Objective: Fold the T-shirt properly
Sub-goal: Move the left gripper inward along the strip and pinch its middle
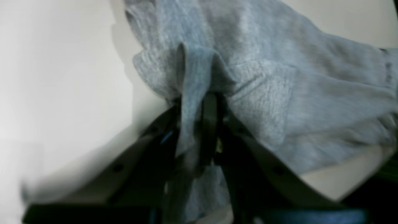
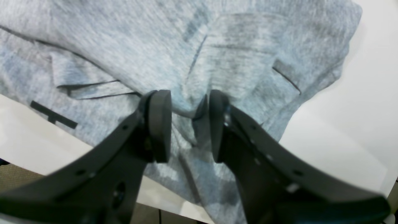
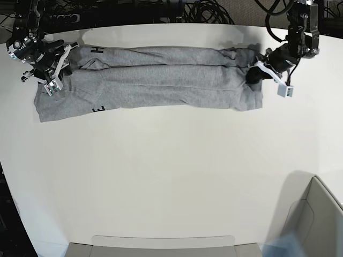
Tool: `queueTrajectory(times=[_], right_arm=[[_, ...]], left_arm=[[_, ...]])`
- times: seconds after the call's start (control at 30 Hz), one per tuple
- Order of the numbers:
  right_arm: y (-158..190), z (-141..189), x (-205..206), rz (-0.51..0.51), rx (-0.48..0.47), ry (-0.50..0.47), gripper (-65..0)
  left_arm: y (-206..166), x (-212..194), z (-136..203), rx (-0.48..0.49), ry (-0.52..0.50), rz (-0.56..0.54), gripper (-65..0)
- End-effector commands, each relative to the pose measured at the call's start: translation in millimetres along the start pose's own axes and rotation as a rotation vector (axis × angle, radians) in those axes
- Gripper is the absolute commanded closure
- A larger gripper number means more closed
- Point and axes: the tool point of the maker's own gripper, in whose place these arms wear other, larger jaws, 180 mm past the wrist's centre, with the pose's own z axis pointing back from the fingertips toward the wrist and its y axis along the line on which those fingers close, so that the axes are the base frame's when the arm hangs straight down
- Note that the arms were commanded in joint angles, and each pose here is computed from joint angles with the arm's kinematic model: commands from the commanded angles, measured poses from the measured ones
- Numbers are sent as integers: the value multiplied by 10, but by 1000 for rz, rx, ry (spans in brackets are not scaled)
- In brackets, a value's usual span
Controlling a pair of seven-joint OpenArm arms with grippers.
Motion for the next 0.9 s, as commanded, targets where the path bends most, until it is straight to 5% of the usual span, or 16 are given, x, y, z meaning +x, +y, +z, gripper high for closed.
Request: queueTrajectory(times=[0.0, 0.17, 0.5, 0.87], right_arm=[[-70, 58, 107, 20, -16, -36, -197], [-44, 48, 110, 18, -10, -37, -197], [-4, 53, 271, 8, -13, -85, -197], [27, 60, 359, 3, -14, -111, -197]], left_arm=[[281, 78, 130, 100, -3, -7, -23], [441, 404, 353, 145, -104, 10, -23], [-167, 870, 573, 59, -238, -159, -23], [-913, 549, 510, -91, -166, -196, -23]])
